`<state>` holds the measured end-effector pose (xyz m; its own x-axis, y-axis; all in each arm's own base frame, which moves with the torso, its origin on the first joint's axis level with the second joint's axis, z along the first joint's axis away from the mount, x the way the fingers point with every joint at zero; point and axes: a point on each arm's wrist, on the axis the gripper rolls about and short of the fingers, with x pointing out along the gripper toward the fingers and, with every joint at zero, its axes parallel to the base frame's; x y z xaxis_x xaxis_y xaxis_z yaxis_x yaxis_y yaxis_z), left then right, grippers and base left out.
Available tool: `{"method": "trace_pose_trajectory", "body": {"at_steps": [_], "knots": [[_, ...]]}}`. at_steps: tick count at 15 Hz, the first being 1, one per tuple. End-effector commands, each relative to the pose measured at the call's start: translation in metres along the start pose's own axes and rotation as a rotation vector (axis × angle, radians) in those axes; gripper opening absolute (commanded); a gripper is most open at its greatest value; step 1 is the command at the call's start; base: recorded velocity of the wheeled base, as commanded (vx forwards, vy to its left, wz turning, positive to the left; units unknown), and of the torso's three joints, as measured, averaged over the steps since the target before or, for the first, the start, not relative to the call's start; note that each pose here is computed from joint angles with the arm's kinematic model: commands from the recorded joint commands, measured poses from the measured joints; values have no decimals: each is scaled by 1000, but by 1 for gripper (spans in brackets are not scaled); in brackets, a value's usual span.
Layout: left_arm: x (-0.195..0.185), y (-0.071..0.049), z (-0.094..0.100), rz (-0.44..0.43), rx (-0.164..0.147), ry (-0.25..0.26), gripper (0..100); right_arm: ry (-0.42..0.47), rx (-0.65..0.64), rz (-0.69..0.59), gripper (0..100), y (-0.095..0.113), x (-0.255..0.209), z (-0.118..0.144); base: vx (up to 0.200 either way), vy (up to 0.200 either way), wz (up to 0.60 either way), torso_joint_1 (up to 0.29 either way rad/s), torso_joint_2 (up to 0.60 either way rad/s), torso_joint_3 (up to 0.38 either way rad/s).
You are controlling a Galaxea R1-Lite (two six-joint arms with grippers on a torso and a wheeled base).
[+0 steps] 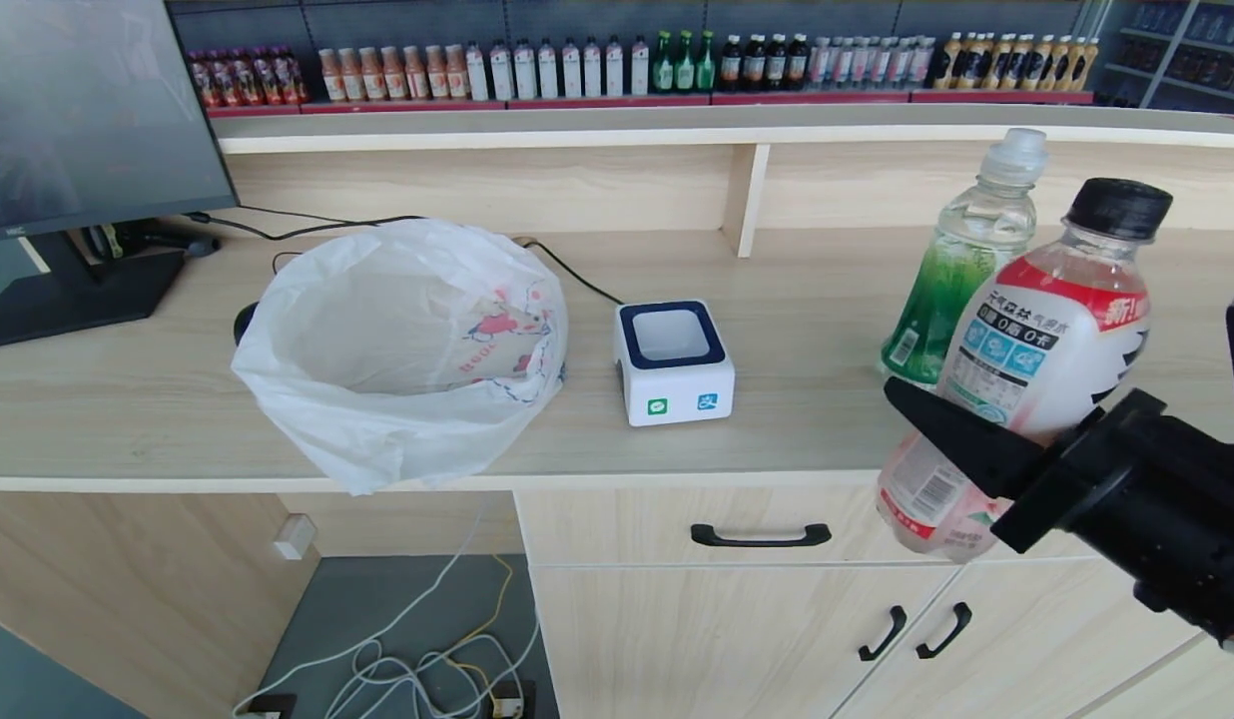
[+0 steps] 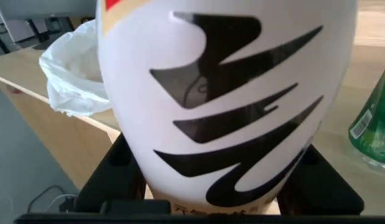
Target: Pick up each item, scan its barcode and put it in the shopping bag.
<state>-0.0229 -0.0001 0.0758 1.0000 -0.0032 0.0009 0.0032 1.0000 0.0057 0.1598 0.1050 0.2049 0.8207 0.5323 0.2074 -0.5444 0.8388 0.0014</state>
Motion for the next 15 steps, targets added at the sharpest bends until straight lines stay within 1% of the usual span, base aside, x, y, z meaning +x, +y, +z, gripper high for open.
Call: {"method": "trace_pose_trajectory", "body": {"at_steps": [1, 4, 5, 7, 8, 10, 12, 15], "knots": [[0, 0, 0, 0, 0, -1, 100, -18, 77, 122, 0, 12, -5, 5, 0, 0, 0, 0, 0, 0], [0, 0, 0, 0, 0, -1, 100, 8, 141, 324, 0, 18, -3, 3, 0, 0, 0, 0, 0, 0], [0, 0, 0, 0, 0, -1, 100, 12, 168, 410, 0, 20, -1, 4, 0, 0, 0, 0, 0, 0], [0, 0, 0, 0, 0, -1, 100, 33, 234, 483, 0, 24, -1, 4, 0, 0, 0, 0, 0, 0], [0, 0, 0, 0, 0, -1, 100, 35, 248, 506, 0, 26, -1, 5, 0, 0, 0, 0, 0, 0], [0, 0, 0, 0, 0, -1, 100, 43, 326, 614, 0, 43, 2, 10, 0, 0, 0, 0, 0, 0], [0, 0, 0, 0, 0, -1, 100, 48, 410, 682, 0, 57, 10, 17, 0, 0, 0, 0, 0, 0], [0, 0, 0, 0, 0, -1, 100, 51, 487, 709, 0, 66, 25, 21, 0, 0, 0, 0, 0, 0]]}}
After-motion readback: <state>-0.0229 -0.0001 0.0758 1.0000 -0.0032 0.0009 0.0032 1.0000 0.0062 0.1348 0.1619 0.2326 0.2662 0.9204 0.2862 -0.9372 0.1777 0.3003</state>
